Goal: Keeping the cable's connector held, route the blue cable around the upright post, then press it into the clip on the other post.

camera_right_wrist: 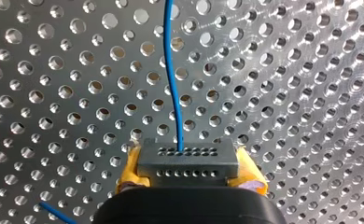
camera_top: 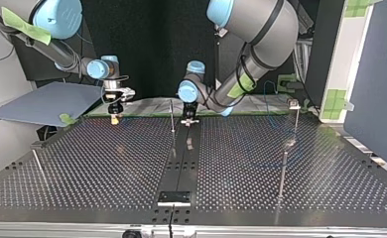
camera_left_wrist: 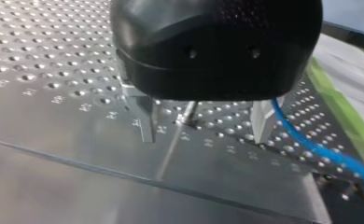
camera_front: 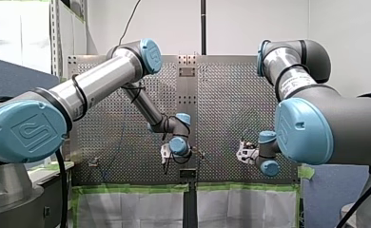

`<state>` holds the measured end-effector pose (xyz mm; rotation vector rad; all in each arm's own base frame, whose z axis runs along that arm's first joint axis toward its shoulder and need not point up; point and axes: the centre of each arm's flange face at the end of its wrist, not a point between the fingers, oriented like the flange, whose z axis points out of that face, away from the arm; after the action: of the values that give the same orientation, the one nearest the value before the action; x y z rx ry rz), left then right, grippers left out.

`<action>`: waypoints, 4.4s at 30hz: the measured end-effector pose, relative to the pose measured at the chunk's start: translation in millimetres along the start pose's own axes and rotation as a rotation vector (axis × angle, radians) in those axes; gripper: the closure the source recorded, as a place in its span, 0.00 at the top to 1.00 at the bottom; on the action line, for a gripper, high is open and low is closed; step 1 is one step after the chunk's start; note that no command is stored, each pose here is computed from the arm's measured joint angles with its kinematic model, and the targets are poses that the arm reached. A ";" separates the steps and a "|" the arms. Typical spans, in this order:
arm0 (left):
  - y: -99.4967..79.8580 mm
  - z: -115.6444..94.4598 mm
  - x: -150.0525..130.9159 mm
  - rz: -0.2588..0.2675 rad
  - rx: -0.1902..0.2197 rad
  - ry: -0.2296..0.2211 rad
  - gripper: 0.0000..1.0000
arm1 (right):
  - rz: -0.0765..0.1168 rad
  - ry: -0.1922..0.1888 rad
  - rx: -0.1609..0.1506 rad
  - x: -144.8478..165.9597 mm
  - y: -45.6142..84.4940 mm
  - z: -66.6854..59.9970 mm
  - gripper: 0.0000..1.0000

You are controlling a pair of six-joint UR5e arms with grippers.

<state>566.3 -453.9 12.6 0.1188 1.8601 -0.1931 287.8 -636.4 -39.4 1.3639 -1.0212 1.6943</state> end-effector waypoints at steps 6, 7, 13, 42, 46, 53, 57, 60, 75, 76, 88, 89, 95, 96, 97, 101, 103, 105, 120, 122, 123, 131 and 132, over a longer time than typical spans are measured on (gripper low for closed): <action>-2.0 -7.7 4.4 0.047 -0.018 0.041 1.00 | 0.002 -0.002 0.000 -0.1 0.1 0.1 0.00; -2.2 -8.8 5.1 0.050 -0.020 0.047 1.00 | 0.003 -0.003 -0.001 -0.4 0.1 -0.1 0.00; -14.0 -24.6 14.7 0.081 -0.020 0.097 1.00 | 0.008 -0.015 -0.004 -1.6 0.2 -1.4 0.00; -46.6 -83.6 25.2 0.097 0.075 0.153 1.00 | 0.011 -0.028 -0.008 -3.7 0.3 -3.1 0.00; -49.4 -82.3 24.4 0.084 0.081 0.134 1.00 | 0.011 -0.029 -0.008 -3.8 0.2 -3.3 0.00; -50.6 -81.1 23.3 0.065 0.080 0.119 1.00 | 0.011 -0.030 -0.008 -3.9 0.2 -3.4 0.00; -51.5 -81.1 23.0 0.061 0.082 0.115 1.00 | 0.011 -0.029 -0.008 -3.8 0.2 -3.3 0.00; -51.8 -81.2 23.1 0.059 0.082 0.115 1.00 | 0.011 -0.029 -0.008 -3.8 0.2 -3.3 0.00; -54.7 -80.6 17.6 0.048 0.090 0.094 1.00 | 0.013 -0.034 -0.008 -4.6 0.1 -3.9 0.00; -55.5 -80.8 16.8 0.047 0.092 0.091 1.00 | 0.013 -0.034 -0.007 -4.6 0.1 -3.8 0.00; -71.9 -87.8 15.3 0.054 0.145 0.074 1.00 | 0.013 -0.030 -0.008 -4.5 0.3 -3.6 0.00; -74.8 -88.7 15.6 0.053 0.158 0.072 1.00 | 0.013 -0.030 -0.008 -4.6 0.3 -3.6 0.00; -84.6 -92.8 17.3 0.049 0.208 0.074 1.00 | 0.015 -0.029 -0.008 -5.0 0.3 -3.7 0.00; -85.0 -92.9 17.3 0.047 0.211 0.075 1.00 | 0.015 -0.028 -0.008 -4.8 0.3 -3.6 0.00; -85.2 -93.0 17.3 0.045 0.213 0.076 1.00 | 0.016 -0.028 -0.008 -4.8 0.3 -3.5 0.00; -85.6 -93.3 17.4 0.039 0.214 0.077 1.00 | 0.018 -0.027 -0.008 -5.1 0.4 -3.7 0.00; -85.7 -93.4 17.5 0.036 0.214 0.078 1.00 | 0.019 -0.027 -0.008 -5.2 0.4 -3.7 0.00; -85.7 -93.7 17.7 0.033 0.213 0.079 1.00 | 0.019 -0.027 -0.008 -5.1 0.4 -3.6 0.00; -79.5 -102.3 23.5 0.037 0.140 0.129 1.00 | 0.023 -0.024 -0.013 -4.7 4.1 -3.4 0.00; -78.5 -103.5 24.4 0.038 0.135 0.140 1.00 | 0.023 -0.024 -0.013 -4.7 4.3 -3.5 0.00; -78.1 -104.2 24.7 0.038 0.133 0.146 1.00 | 0.023 -0.023 -0.013 -4.6 4.4 -3.3 0.00; -77.4 -105.0 25.3 0.030 0.129 0.154 1.00 | 0.023 -0.023 -0.013 -5.2 4.2 -3.6 0.00; -77.5 -105.0 25.2 0.029 0.129 0.153 1.00 | 0.023 -0.023 -0.013 -5.2 4.2 -3.6 0.00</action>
<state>446.3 -510.1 24.0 0.2556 1.9966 -0.2902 283.5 -635.3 -45.5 1.3715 -1.0631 1.6895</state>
